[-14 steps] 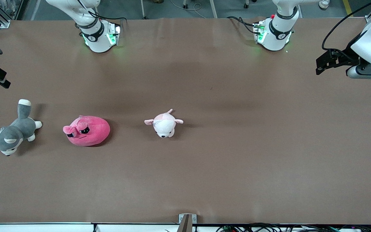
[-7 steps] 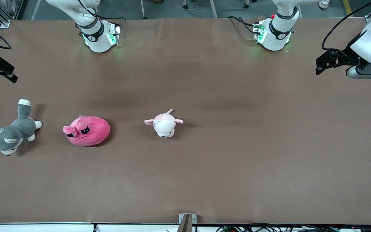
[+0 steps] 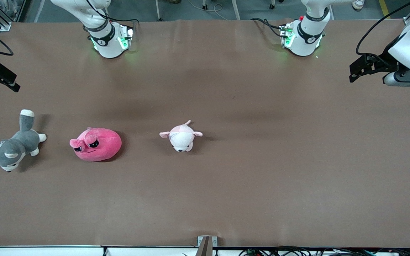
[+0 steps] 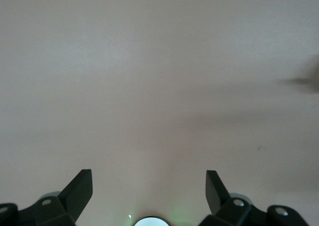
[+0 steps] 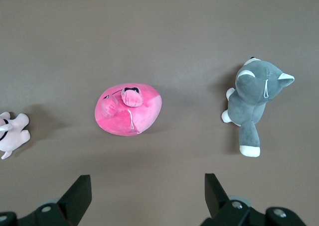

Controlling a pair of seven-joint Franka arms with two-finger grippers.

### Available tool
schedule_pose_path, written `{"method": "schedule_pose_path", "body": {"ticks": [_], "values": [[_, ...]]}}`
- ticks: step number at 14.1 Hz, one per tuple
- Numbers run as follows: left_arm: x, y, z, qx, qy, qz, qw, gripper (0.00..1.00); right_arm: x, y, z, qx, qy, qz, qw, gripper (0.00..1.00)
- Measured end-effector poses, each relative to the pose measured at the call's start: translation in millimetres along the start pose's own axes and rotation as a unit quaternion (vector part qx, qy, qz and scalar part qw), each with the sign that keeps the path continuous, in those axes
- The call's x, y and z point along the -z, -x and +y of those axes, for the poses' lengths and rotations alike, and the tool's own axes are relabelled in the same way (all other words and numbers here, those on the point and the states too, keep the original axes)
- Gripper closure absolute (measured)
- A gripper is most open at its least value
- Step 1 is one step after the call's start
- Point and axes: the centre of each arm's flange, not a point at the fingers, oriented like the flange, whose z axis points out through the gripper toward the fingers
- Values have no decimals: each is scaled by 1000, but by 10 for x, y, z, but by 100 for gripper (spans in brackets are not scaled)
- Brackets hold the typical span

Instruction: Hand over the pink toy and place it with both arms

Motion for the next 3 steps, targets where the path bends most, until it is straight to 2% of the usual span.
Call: {"method": "schedule_pose_path", "body": {"ticks": [3], "values": [[34,-14,-9,1,1,4,1000,0,32,-4,-7,1,0,4,1000,0]]}}
